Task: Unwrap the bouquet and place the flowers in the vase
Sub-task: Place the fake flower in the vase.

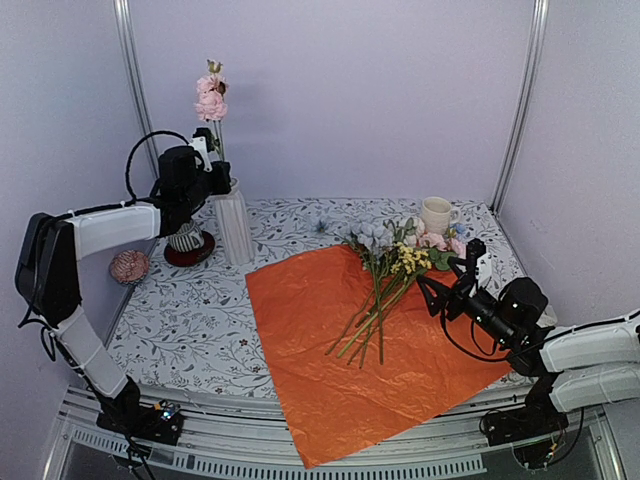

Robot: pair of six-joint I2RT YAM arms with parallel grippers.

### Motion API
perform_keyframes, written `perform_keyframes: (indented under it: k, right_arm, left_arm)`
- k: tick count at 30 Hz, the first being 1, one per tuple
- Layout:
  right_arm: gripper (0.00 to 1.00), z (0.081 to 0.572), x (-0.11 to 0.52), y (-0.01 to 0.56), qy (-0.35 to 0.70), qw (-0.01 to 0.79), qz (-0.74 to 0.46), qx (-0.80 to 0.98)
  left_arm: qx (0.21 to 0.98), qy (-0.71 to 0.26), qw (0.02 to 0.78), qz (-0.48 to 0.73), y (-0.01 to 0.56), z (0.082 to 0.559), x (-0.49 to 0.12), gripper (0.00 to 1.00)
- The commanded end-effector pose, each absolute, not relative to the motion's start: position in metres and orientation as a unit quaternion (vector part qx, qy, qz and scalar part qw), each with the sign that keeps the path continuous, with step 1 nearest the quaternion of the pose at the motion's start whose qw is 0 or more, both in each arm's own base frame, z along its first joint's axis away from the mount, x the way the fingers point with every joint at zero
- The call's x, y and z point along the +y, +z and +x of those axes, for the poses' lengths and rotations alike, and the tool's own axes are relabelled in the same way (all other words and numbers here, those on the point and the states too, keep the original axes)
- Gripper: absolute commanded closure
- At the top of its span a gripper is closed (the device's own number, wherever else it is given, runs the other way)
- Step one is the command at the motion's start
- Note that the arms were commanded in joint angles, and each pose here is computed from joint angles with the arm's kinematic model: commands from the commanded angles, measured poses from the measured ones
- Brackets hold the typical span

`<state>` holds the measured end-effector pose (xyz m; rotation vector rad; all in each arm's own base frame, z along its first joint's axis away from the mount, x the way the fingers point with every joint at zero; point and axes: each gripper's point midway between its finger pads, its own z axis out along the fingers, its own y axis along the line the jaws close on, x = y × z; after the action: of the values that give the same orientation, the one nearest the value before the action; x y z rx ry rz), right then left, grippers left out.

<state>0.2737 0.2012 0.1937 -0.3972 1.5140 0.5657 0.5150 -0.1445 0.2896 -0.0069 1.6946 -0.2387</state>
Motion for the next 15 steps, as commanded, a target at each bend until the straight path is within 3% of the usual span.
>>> perform_keyframes:
  k: [1, 15]
  right_arm:
    - [0.01, 0.2755, 0.2073, 0.2067, 0.265, 0.68, -0.176, 0.661]
    - [0.01, 0.2758, 0.2092, 0.2067, 0.268, 0.678, -0.179, 0.661]
  left_arm:
    - [0.758, -0.106, 0.643, -0.001, 0.281, 0.515, -0.1439, 0.78]
    - [0.764, -0.12, 0.634, -0.003, 0.2852, 0.5075, -0.1452, 0.54]
